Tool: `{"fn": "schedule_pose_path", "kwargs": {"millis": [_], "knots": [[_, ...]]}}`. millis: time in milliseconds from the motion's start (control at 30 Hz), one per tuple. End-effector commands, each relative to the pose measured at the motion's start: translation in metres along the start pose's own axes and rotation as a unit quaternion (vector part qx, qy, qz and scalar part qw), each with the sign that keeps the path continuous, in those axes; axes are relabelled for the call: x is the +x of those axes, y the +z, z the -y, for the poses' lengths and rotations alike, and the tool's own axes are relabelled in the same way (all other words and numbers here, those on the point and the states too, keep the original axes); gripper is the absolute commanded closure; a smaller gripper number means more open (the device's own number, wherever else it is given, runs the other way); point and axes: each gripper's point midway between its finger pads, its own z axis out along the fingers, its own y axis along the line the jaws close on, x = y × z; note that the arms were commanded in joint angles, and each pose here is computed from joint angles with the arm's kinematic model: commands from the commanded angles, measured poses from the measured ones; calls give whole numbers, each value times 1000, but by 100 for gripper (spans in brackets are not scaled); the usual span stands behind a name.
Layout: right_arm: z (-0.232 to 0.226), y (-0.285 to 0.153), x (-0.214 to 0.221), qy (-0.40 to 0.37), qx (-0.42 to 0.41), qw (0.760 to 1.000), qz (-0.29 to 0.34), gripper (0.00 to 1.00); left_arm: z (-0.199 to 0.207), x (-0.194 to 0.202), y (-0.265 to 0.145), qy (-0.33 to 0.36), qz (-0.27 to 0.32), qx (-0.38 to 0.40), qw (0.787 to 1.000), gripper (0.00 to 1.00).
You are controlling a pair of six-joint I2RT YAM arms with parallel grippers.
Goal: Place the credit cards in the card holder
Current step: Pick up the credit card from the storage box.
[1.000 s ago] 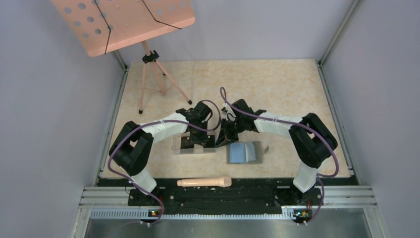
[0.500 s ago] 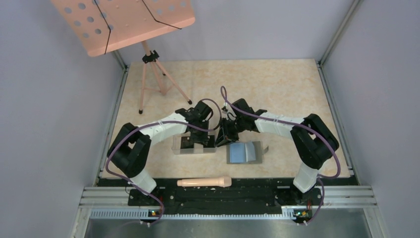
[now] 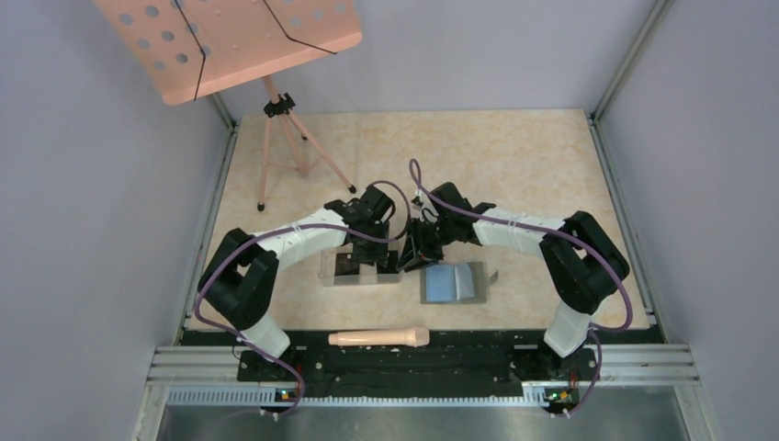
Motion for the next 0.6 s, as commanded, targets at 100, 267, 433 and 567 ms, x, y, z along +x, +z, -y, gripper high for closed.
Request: {"fn": "schedule_pose_path", "kwargs": {"millis": [100,267,433,567], "knots": [[-10,-3,-7,-35,-4,999,14,61,-9,0,12,-10,2,-29,1000,60],[-3,6,-10,-36,5,999,4,61,-13,6,28,-22,-16,-41,999,64],[-3,6,-8,-34,2,999,-1,78,-4,4,25,-25,-9,-25,999,79],[-5,4,-7,-34,-2,999,0,95,2,-2,15,-17,7,-15,1000,93]]}}
